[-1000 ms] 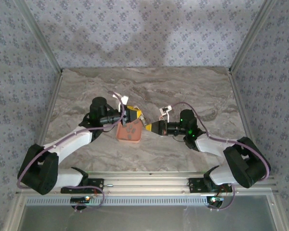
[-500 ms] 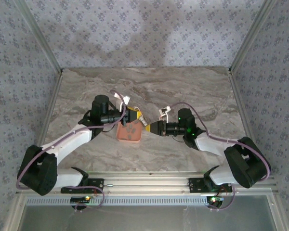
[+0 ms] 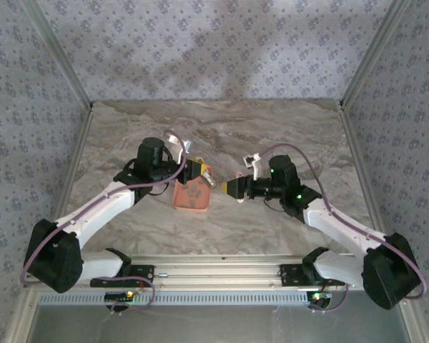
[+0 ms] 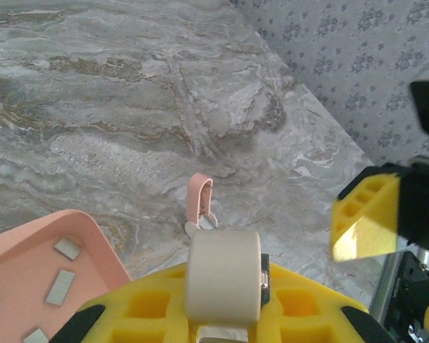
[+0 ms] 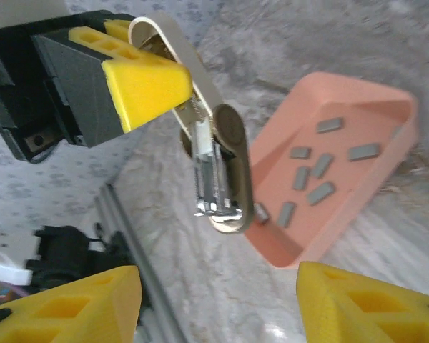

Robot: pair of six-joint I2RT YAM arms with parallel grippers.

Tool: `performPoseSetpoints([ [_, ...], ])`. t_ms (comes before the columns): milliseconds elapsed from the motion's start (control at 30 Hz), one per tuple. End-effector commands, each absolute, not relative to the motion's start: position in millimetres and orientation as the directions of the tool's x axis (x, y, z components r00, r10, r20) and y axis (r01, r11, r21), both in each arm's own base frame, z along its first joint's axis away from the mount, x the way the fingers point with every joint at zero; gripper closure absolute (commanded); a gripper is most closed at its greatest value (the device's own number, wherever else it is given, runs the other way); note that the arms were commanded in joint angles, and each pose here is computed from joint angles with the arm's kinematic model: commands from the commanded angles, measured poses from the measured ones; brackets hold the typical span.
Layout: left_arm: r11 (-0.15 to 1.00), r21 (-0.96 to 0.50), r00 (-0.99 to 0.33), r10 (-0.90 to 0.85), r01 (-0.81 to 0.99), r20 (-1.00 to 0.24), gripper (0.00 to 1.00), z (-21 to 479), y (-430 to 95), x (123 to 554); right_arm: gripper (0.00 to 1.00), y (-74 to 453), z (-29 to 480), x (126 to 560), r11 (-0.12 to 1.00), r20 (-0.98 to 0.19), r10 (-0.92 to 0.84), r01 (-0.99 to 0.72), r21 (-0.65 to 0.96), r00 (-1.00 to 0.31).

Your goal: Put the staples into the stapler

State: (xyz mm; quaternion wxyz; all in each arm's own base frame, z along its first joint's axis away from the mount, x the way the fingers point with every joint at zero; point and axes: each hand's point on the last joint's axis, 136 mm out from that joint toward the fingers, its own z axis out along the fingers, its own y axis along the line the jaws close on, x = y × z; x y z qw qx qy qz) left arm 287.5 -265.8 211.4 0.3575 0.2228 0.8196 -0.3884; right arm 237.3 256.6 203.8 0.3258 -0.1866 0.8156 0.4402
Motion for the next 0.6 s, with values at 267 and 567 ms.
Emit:
performPoseSetpoints([
  [267, 0.659, -0.413, -0.650, 0.153, 0.628, -0.744, 0.92, 214.4, -264.6, 288.8, 0.40, 224.3, 217.3, 244.7, 0.719, -0.818, -0.181, -0.641, 0.269, -0.546],
  [567, 0.683, -0.390, -0.665, 0.188, 0.618, -0.723, 0.92, 212.0, -265.9, 288.2, 0.40, 227.2, 235.8, 250.4, 0.714, -0.870, -0.190, -0.672, 0.196, -0.455],
])
